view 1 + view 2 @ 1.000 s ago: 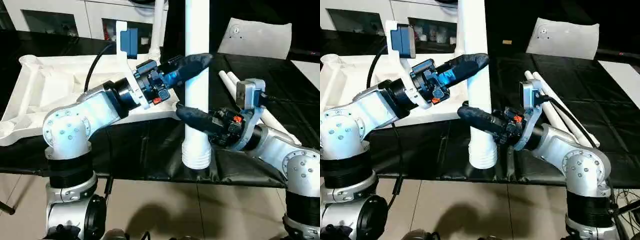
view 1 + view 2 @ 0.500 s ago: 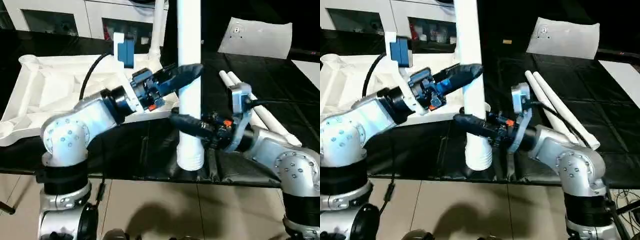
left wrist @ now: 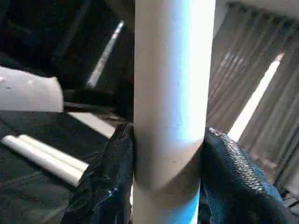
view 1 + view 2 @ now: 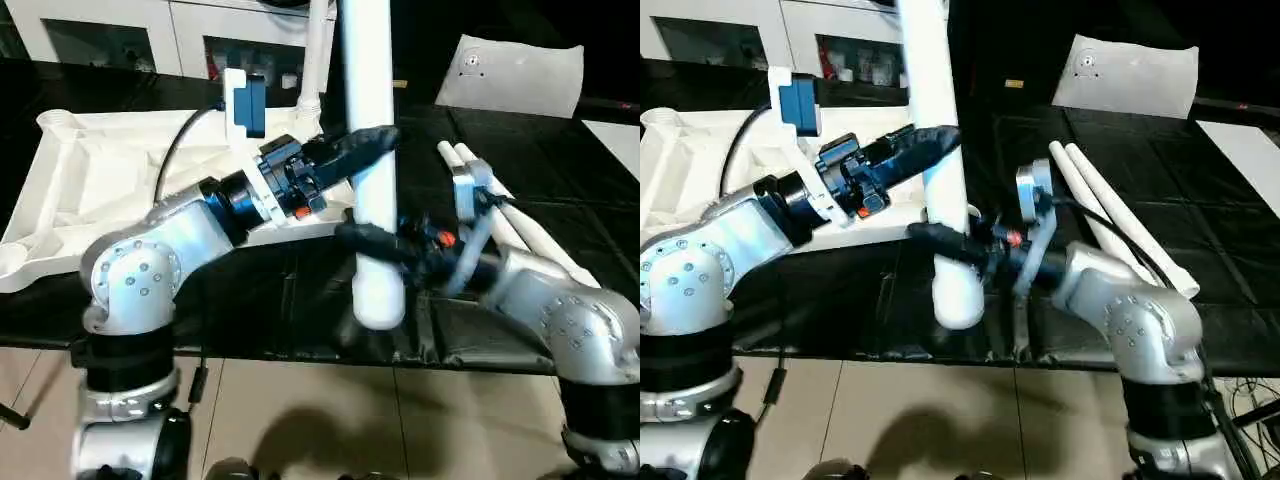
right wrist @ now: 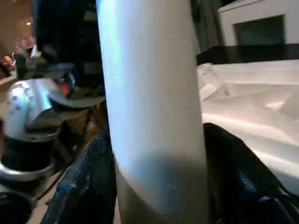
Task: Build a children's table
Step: Insert table leg to table base
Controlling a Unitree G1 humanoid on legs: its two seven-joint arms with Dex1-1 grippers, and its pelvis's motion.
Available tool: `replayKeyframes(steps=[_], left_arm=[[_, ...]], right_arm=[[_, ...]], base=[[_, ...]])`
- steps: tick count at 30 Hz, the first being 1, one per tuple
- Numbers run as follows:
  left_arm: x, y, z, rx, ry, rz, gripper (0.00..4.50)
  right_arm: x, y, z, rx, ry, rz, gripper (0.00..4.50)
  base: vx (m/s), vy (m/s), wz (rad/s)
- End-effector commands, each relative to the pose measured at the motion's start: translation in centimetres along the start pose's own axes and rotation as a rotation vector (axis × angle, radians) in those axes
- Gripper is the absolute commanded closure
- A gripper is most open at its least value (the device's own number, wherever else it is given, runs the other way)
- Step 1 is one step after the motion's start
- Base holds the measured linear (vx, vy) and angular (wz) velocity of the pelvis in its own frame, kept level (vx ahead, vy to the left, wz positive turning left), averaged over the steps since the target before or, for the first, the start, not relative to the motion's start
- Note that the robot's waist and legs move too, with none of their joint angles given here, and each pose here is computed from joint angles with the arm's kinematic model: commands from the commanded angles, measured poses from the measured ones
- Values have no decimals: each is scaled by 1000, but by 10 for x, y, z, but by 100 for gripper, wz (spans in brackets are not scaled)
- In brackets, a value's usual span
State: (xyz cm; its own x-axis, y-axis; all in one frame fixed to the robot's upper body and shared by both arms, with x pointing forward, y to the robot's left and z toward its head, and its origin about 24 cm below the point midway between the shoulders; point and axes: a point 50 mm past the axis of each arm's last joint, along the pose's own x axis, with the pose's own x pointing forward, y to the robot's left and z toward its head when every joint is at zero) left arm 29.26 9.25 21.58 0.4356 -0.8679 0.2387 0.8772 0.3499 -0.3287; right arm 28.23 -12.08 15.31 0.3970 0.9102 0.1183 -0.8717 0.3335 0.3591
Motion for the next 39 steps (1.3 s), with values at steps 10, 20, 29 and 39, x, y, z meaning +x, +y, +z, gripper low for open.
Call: replayKeyframes(steps=[10,20,29,39], left_arm=[[1,11,7,134,74,45,269],[8,7,13,185,132,-53,269],[13,3,14,191,164,-118,269],[16,2,14,197,181,-159,269]], right_arm=[[-6,-9,13,-51,-13,-54,67],[-9,-16,5,-41,215,-24,54],[-3,-18,3,-42,255,49,129],[0,-16,-2,-29,282,98,222]], base=[[0,0,0],[0,0,0],[0,0,0],[0,0,0]])
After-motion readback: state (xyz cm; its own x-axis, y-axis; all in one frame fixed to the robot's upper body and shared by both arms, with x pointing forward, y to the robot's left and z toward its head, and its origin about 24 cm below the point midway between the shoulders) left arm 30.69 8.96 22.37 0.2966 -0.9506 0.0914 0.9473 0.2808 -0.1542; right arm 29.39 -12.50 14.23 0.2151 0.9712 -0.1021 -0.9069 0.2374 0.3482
